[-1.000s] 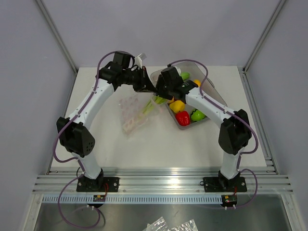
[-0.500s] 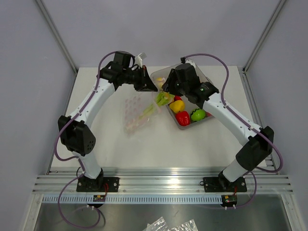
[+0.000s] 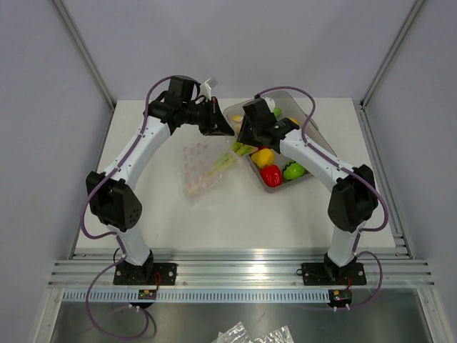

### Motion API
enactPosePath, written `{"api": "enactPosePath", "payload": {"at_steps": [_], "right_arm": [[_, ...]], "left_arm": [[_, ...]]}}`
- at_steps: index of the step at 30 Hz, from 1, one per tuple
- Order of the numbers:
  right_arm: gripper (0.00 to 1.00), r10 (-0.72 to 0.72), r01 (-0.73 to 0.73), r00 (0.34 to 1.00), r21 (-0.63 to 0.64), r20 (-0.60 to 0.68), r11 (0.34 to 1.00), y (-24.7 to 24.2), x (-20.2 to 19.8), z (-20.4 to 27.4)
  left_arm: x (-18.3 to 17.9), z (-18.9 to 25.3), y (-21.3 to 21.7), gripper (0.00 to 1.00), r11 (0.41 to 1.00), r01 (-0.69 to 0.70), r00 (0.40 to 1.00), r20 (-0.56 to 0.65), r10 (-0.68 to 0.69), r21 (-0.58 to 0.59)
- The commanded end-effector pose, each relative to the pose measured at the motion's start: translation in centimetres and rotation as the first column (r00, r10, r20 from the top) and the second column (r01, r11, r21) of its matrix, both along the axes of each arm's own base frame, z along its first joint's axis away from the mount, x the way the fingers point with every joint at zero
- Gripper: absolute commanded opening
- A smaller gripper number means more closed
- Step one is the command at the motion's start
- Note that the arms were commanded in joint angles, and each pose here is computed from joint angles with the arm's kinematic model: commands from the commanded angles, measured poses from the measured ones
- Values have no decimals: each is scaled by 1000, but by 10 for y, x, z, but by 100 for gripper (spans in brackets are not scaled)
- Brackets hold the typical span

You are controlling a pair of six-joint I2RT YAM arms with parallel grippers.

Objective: Place the food in the zip-top bag and seal the zipper
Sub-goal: Adjust the fake vegetable in the zipper food storage bag.

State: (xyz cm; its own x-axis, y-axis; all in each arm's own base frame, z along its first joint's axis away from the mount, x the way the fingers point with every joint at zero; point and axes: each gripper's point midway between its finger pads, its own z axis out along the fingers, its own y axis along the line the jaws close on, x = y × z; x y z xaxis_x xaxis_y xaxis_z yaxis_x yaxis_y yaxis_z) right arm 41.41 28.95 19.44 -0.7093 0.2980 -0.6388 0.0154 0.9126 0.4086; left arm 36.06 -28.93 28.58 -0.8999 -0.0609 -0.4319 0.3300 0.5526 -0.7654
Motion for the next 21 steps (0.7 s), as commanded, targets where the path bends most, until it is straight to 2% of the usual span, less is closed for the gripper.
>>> {"api": "enactPosePath", "payload": {"at_steps": [1, 4, 7, 8, 9, 13, 17, 21], "right_arm": [[42, -52, 53, 995, -4, 90, 999, -7, 19, 34], [37, -73, 77, 992, -32, 105, 996, -13, 22, 32], [14, -75, 79, 990, -32, 120, 996, -11, 26, 35], [3, -66, 69, 990, -18, 126, 997, -8, 27, 37], [0, -56, 58, 990, -8, 131, 998, -5, 27, 40], [0, 48, -60, 988, 72, 149, 996, 19, 24, 50], [0, 182, -211, 971, 197, 156, 957, 54, 14, 58], [0, 227, -253, 965, 247, 131, 935, 70, 10, 52]], "left_arm": [[-7, 18, -4, 0, 998, 43, 998, 47, -41, -46], [-9, 20, -5, 0, 998, 47, 998, 51, -44, -49], [-10, 22, -4, 0, 998, 48, 997, 57, -45, -50], [-12, 21, -5, 0, 997, 54, 997, 53, -51, -50], [-12, 20, -4, 0, 997, 52, 997, 53, -50, -50], [-13, 20, -8, 0, 996, 67, 996, 56, -64, -52], [-16, 21, -15, 0, 993, 99, 994, 57, -96, -58], [-16, 21, -20, 0, 992, 113, 992, 55, -110, -56]]}}
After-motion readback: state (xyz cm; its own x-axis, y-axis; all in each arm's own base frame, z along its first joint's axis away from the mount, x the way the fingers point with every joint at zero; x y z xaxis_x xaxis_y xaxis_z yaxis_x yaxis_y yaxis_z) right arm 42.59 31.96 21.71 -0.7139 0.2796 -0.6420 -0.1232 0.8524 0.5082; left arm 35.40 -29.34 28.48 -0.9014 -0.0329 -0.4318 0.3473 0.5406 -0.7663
